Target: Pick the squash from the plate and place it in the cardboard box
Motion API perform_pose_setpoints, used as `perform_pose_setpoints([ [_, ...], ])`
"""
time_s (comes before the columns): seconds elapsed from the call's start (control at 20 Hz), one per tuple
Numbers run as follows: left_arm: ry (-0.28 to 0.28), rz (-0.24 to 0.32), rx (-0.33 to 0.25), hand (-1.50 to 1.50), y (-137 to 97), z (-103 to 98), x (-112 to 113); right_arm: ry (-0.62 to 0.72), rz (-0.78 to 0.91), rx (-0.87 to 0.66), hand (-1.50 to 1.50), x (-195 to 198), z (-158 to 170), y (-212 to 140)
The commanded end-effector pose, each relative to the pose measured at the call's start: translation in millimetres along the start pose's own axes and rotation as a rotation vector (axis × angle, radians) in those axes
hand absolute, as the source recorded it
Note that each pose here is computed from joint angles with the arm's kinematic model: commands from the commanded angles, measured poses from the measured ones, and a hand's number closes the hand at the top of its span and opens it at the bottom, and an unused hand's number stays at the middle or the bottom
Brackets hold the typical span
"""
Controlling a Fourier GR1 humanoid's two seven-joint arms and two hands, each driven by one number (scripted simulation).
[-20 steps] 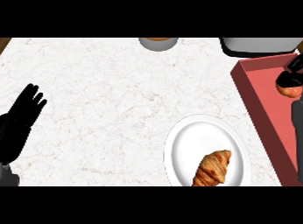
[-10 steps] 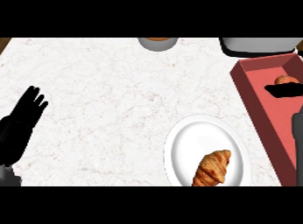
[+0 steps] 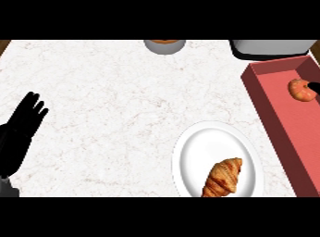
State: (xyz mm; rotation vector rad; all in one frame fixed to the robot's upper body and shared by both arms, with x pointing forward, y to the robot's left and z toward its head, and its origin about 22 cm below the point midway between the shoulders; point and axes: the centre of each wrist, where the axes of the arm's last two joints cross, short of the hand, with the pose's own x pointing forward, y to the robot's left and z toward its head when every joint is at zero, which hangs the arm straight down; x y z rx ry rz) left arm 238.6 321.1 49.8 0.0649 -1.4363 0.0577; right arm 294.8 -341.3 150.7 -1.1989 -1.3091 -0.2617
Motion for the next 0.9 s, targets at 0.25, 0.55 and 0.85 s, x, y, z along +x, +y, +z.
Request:
perform_pose_setpoints([
  [0.25, -0.010, -0.010, -0.003, 0.00, 2.0, 2.1, 11.4, 0.024, -0.130, -0.069, -1.50, -43.2, 12.6, -105.6],
  [0.55, -0.004, 0.001, -0.007, 0.00, -7.9, 9.3, -1.4, -0.037, -0.140, -0.020, -1.50, -77.1, 16.0, -151.0],
  [0.85, -0.024, -0.002, -0.005, 0.00, 11.1, -2.2, -14.9, -0.003, -0.140, -0.010, -1.50, -92.7, 17.4, -162.9],
])
